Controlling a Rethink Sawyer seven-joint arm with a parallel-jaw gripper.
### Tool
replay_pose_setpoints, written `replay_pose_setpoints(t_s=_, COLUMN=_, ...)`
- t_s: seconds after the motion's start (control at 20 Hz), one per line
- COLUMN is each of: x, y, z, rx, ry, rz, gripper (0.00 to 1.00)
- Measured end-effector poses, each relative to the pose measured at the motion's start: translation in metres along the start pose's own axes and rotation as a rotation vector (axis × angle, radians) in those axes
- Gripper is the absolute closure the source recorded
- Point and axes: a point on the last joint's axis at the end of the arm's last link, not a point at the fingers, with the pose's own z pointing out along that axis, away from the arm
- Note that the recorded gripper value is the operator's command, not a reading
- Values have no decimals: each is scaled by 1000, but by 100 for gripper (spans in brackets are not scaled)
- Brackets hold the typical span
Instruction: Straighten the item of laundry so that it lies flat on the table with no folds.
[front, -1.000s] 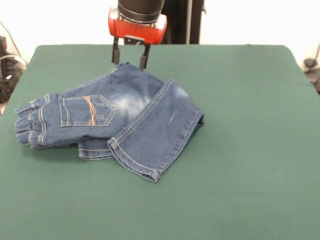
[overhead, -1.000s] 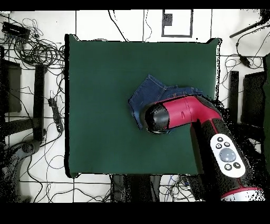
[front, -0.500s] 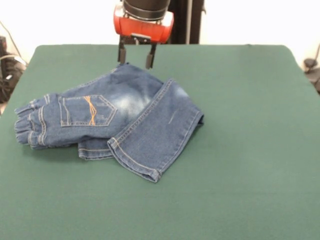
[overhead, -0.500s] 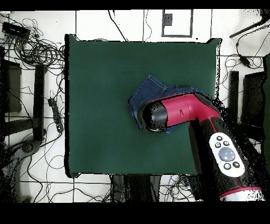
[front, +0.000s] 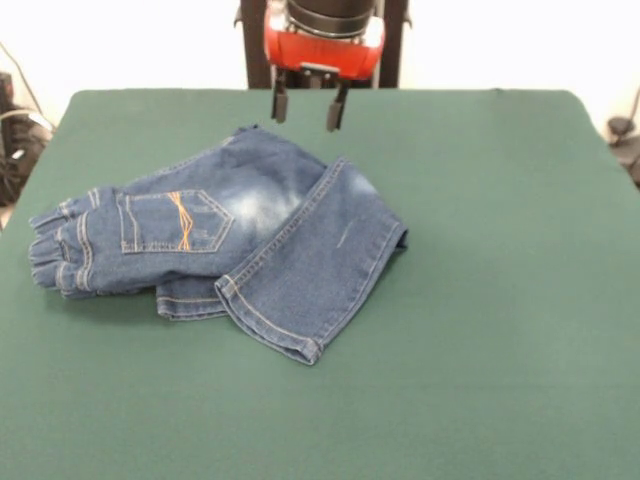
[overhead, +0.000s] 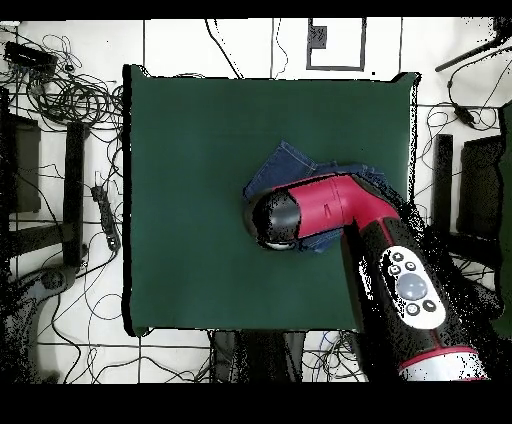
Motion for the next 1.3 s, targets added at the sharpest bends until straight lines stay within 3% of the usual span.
replay_pose_setpoints(t_s=0.2, x=5, y=6, z=7, rx=-2, ry=-41, rz=-26, gripper=0)
replay_pose_setpoints(t_s=0.5, x=10, y=6, z=39, rx=39, ry=-262, rz=-174, gripper=0)
replay_pose_setpoints(t_s=0.8, x=23, y=9, z=62, rx=29, ry=-387, rz=-270, gripper=0)
replay_pose_setpoints(t_s=1.3, x=37, y=-9, z=75, rx=54, ry=-373, rz=-259, gripper=0)
